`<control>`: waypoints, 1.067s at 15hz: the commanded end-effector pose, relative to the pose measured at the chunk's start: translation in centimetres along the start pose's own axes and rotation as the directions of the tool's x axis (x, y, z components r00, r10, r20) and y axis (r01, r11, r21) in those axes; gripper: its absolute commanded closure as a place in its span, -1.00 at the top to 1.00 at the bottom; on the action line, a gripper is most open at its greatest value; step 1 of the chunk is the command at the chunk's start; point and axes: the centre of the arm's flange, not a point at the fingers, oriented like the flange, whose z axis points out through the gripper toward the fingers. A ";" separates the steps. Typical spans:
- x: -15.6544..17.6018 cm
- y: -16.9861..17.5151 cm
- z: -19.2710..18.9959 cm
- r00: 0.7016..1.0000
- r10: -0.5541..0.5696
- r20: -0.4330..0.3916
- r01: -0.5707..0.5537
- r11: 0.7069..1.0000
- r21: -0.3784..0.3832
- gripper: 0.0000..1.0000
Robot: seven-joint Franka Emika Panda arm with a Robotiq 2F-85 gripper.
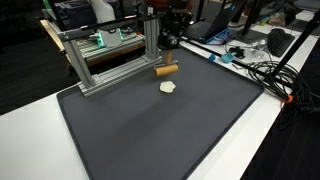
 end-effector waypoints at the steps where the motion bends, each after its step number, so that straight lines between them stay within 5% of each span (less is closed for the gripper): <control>1: -0.3 -0.6 -0.7 0.980 -0.176 -0.088 0.177 0.984 -0.002 -0.58; 6: 0.3 -1.0 1.0 0.901 -0.430 -0.055 0.428 0.903 -0.047 -0.58; 8: 1.2 -0.8 2.1 0.900 -0.434 -0.051 0.431 0.901 -0.049 -0.58; 9: 0.3 -1.4 1.7 0.915 -0.403 -0.038 0.402 0.915 -0.031 -0.08; 10: 0.5 -1.2 2.2 0.912 -0.409 -0.034 0.408 0.912 -0.032 -0.08; 11: 0.7 -1.1 2.6 0.911 -0.412 -0.031 0.411 0.911 -0.032 -0.58; 16: 0.9 -1.9 5.0 0.890 -0.455 0.001 0.455 0.890 -0.032 -0.58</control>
